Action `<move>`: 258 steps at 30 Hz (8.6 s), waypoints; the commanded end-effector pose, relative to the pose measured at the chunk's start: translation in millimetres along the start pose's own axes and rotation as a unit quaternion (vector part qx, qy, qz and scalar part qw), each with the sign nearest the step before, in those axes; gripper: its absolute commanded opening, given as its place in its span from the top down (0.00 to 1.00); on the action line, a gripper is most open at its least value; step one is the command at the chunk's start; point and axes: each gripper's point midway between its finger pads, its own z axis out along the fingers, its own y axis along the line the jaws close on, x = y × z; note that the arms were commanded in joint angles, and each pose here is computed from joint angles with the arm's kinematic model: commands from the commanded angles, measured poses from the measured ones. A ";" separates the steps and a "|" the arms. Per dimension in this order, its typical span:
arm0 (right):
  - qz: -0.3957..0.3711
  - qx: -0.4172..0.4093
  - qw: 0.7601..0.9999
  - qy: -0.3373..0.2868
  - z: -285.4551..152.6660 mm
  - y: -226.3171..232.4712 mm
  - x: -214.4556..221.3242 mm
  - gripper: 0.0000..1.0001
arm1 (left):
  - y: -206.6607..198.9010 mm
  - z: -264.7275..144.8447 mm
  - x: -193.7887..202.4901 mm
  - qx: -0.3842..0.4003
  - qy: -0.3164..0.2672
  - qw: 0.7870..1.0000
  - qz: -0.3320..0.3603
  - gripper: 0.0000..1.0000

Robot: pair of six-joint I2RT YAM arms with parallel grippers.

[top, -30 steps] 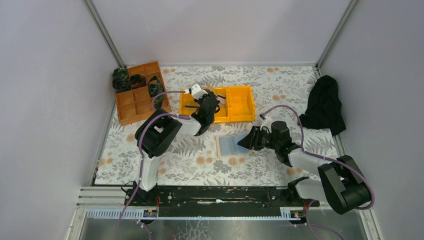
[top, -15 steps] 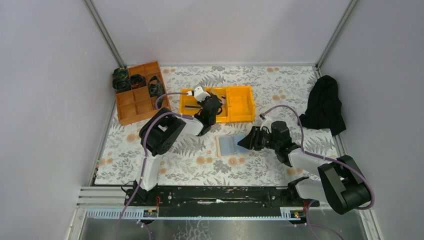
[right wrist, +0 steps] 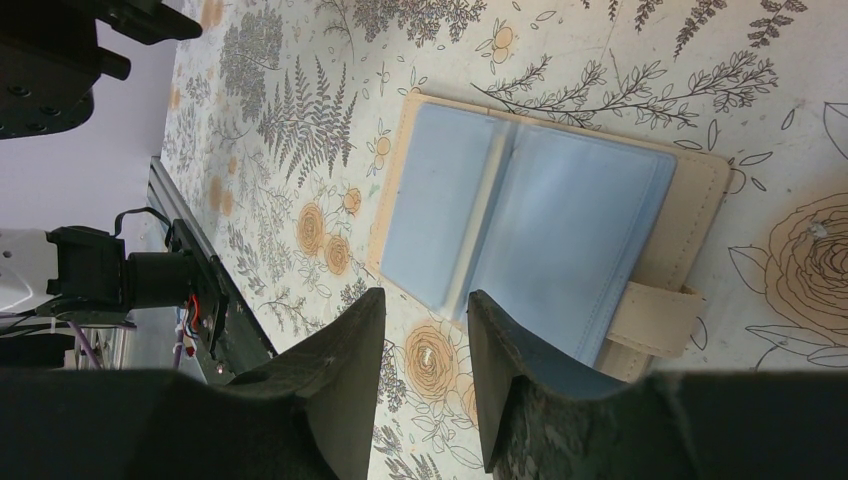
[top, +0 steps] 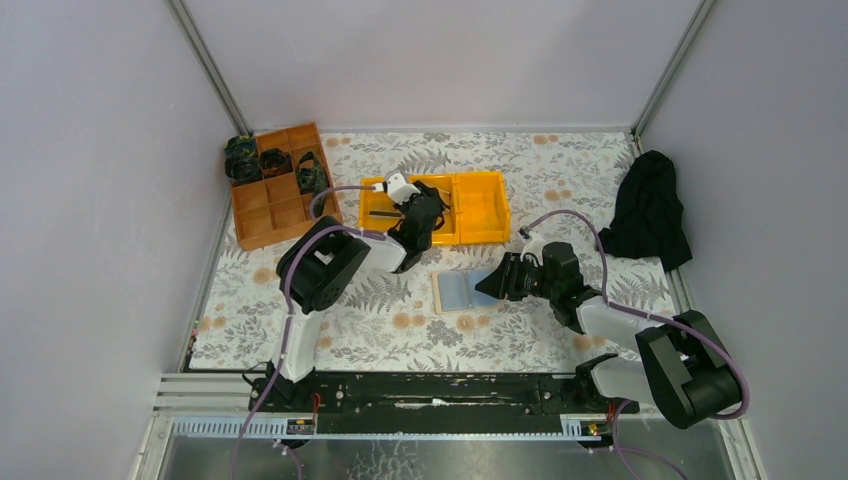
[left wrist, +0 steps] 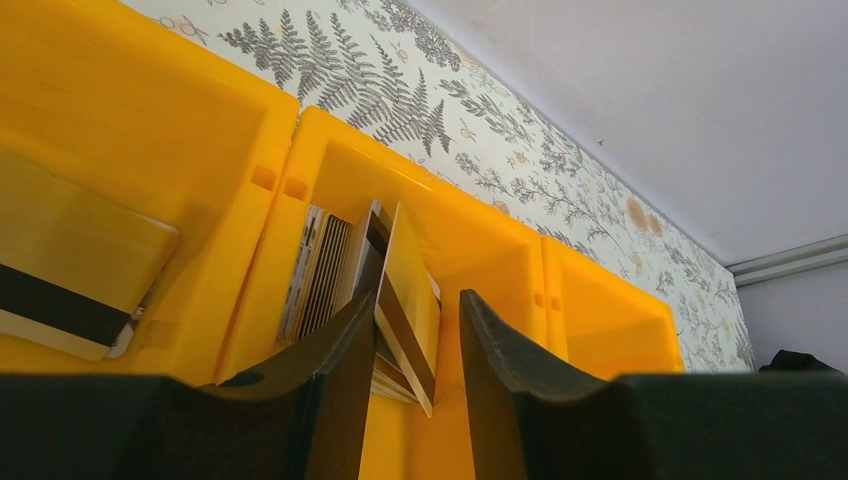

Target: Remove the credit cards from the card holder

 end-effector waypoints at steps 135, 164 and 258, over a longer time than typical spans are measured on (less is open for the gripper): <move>-0.246 0.341 0.902 0.099 83.8 14.7 2.8 0.46 | 101.8 -146.2 -21.9 -0.020 0.313 0.938 0.145 0.54; -0.262 0.367 0.889 0.088 69.6 11.3 -8.0 1.00 | 102.0 -145.1 -15.3 -0.015 0.327 0.934 0.140 0.55; -0.099 0.308 0.938 -0.122 -54.1 -24.5 -37.5 0.47 | -40.5 -251.9 151.9 0.245 0.549 0.798 0.047 0.70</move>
